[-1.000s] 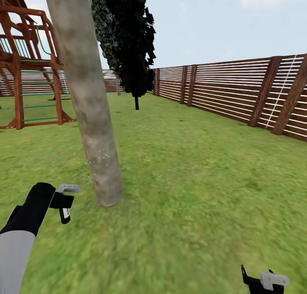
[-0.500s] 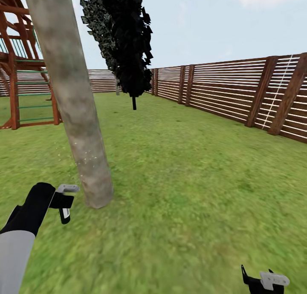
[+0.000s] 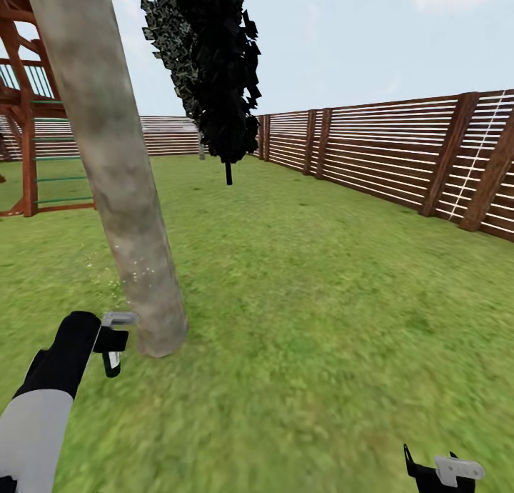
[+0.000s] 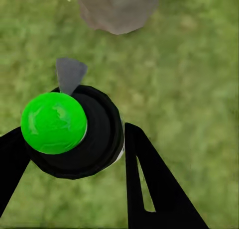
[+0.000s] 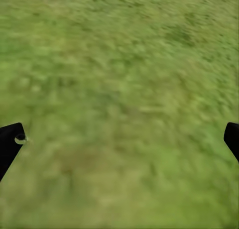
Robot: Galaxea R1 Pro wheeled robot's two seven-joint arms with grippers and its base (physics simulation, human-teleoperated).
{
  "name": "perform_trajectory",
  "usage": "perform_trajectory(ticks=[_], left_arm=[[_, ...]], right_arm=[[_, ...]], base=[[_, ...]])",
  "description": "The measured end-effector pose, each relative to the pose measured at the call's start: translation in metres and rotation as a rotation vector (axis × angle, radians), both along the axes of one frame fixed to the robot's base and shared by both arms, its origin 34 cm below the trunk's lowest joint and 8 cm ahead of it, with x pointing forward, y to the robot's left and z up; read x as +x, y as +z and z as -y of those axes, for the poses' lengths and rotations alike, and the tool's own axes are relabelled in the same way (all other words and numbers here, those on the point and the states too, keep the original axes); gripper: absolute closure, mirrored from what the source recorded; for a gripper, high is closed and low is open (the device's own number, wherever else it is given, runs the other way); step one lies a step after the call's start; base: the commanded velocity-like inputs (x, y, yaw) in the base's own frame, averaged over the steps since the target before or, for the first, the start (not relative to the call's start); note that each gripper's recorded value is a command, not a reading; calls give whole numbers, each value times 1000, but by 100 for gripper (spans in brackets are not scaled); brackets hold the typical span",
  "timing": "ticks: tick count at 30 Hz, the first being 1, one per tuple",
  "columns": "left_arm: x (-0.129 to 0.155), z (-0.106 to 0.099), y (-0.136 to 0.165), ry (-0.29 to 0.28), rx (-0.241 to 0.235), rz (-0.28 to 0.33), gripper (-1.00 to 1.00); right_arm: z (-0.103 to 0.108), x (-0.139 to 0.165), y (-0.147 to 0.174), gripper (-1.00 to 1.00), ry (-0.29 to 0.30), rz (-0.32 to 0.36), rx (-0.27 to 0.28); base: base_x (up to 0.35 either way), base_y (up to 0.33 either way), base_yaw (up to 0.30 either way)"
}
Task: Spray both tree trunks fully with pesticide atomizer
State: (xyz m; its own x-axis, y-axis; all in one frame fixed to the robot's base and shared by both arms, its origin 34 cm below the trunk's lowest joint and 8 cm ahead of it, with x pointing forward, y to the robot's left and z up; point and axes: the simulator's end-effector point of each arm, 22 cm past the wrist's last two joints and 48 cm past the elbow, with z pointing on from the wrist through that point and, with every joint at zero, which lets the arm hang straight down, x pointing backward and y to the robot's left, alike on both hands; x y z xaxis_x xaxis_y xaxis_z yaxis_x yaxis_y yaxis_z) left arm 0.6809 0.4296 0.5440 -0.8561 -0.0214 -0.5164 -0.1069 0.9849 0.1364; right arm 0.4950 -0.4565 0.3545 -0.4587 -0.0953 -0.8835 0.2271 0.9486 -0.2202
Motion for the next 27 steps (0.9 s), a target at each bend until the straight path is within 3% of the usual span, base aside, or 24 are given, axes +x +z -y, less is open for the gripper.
perform_trajectory(ticks=[5, 9, 13, 18, 23, 27], left_arm=[[-26, -4, -39, 22, -20, -57, 100], [-25, 11, -44, 9, -37, -62, 100], [-27, 1, -43, 24, -31, -62, 100], [-26, 9, -45, 14, -36, -61, 100], [-27, 14, -48, 10, -46, -66, 100], [-38, 14, -69, 5, -51, -115, 100]], right_arm=[[0, 0, 0, -100, 0, 0, 0], [0, 0, 0, -100, 0, 0, 0], [0, 0, 0, -100, 0, 0, 0], [0, 0, 0, -100, 0, 0, 0], [0, 0, 0, -100, 0, 0, 0], [0, 0, 0, -100, 0, 1, -1]], base=[[0, 0, 2], [0, 0, 66], [0, 0, 252], [8, 0, 57], [288, 0, 2], [336, 0, 50]])
